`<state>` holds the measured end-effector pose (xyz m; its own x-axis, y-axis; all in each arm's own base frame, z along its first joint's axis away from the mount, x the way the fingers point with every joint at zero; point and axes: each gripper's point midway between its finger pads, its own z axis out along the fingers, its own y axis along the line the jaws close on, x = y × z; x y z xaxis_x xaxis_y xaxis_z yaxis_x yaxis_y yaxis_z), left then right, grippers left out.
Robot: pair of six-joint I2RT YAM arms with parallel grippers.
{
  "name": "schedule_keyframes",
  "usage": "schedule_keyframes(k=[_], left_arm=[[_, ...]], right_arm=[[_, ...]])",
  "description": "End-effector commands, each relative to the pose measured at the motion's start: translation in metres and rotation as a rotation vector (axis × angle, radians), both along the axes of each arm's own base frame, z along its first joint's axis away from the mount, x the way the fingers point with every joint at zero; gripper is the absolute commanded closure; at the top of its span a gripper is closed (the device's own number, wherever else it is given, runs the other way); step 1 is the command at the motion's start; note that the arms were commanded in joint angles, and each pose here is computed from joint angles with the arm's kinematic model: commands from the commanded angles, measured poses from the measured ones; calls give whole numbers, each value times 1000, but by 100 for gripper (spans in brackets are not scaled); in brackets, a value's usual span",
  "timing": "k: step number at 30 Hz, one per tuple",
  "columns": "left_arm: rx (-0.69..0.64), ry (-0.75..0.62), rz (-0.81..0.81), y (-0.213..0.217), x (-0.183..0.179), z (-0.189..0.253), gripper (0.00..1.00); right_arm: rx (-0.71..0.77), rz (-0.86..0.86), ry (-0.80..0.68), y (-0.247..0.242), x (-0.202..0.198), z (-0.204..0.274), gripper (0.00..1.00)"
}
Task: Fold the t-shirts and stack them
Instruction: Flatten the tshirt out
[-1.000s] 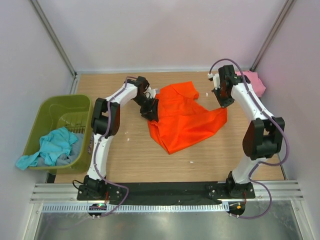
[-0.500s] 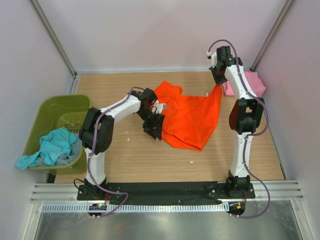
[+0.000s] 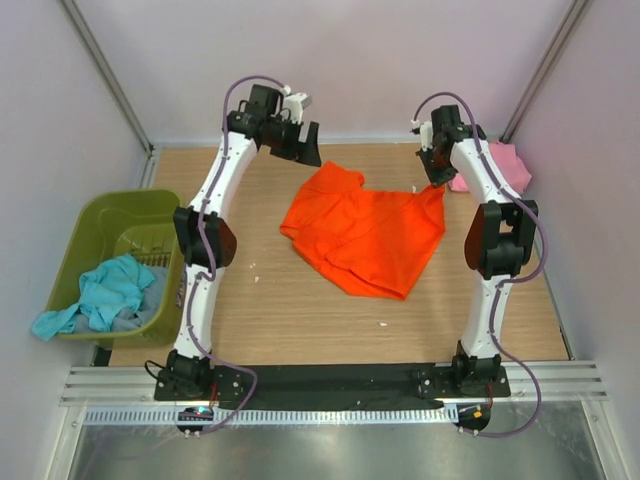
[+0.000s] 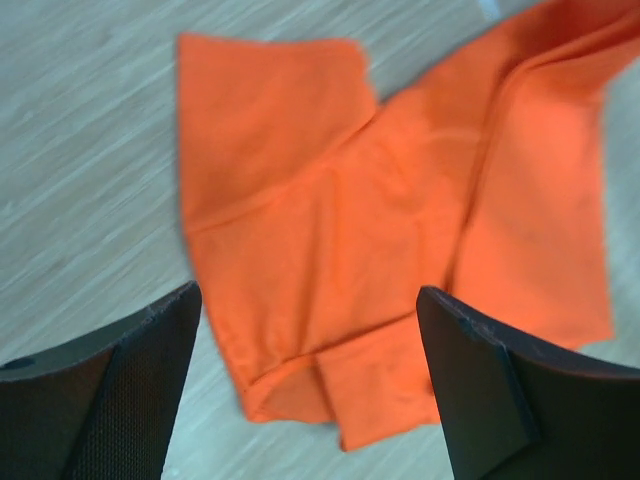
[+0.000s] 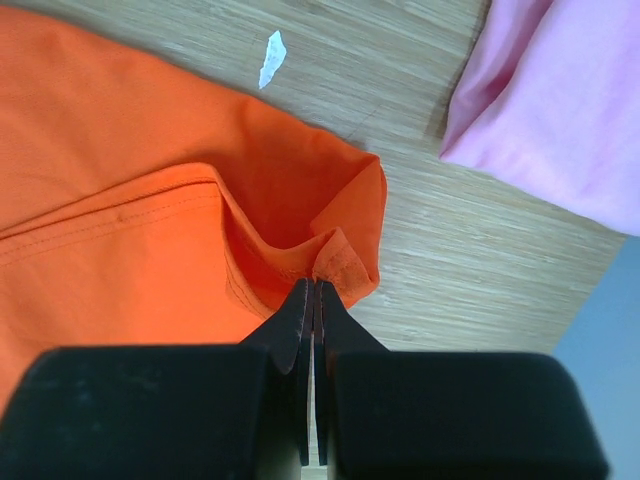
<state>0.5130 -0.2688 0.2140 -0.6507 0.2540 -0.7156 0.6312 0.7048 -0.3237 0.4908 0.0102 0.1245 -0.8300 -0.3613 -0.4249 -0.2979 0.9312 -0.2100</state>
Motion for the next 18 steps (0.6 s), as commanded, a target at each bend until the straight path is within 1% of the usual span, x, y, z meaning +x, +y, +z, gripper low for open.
schedule_keyframes(k=[1, 3, 4, 5, 7, 12, 14, 17, 18], left_arm=[[27, 63, 56, 16, 24, -69, 12], [-16, 22, 102, 19, 42, -69, 14], [-42, -27, 121, 21, 57, -53, 16], [-37, -4, 129, 22, 61, -68, 16], [-29, -20, 124, 21, 64, -72, 17], [-41, 74, 93, 12, 46, -94, 18], [-69, 124, 78, 4, 37, -99, 18], [-76, 208, 61, -6, 19, -117, 20], [-83, 216, 60, -7, 18, -118, 20]], right_arm=[[13, 3, -95, 2, -1, 42, 99], [10, 2, -95, 1, -5, 43, 99], [8, 0, -97, 1, -6, 44, 99], [5, 1, -96, 0, -9, 45, 99], [-2, 2, -94, -1, -12, 44, 99], [-7, -1, -81, -3, -19, 39, 99], [-9, -1, -82, -3, -18, 39, 99], [-11, -3, -89, -3, -15, 41, 99], [-12, -4, -93, -3, -13, 42, 99]])
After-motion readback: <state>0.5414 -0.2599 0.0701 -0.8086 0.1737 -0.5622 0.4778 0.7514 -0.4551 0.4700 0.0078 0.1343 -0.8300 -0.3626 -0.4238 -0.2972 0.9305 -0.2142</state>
